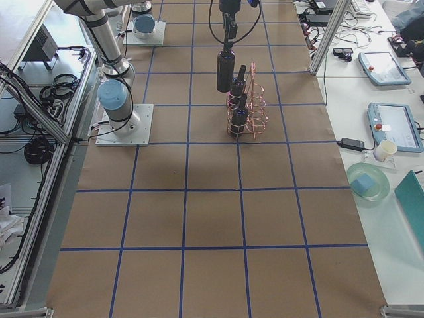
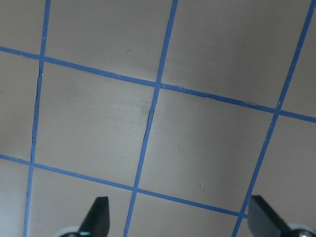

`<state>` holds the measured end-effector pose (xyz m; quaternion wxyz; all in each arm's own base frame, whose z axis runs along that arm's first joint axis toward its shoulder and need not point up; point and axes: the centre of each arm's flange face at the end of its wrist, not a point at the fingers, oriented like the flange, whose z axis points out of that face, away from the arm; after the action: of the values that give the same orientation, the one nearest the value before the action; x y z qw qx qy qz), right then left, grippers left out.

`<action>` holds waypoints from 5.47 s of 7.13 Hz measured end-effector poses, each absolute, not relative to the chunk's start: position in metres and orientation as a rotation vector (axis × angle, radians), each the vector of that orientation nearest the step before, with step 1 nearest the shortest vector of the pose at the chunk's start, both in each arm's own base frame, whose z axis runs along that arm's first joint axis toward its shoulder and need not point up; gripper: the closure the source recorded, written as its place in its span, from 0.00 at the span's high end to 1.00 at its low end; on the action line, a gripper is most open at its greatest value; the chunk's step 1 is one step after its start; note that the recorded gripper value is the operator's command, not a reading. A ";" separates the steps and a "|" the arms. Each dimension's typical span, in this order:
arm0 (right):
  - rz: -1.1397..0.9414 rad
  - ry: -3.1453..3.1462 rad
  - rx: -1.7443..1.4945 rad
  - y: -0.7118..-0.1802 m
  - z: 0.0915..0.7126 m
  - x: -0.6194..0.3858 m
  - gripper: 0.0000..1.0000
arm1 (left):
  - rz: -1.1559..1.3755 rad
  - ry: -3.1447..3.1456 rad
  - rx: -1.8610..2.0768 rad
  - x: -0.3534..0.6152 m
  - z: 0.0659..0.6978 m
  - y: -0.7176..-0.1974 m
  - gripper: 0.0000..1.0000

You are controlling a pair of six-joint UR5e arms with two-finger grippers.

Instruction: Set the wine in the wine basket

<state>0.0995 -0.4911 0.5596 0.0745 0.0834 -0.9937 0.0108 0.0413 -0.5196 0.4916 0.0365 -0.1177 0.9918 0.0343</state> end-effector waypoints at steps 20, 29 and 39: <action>0.072 -3.080 0.403 -0.551 0.460 0.049 0.00 | 0.122 3.044 -0.353 0.039 0.486 -0.522 1.00; 0.055 -3.077 0.455 -0.555 0.409 0.048 0.00 | 0.118 3.048 -0.357 0.039 0.485 -0.524 1.00; 0.097 -3.108 0.260 -0.514 0.510 0.082 0.99 | 0.031 3.114 -0.039 -0.125 0.503 -0.498 1.00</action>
<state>0.0822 -0.5137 0.5100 0.0107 0.0833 -0.9960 0.0309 -0.1252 -0.4984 0.5028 0.0138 -0.0126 0.9998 0.0099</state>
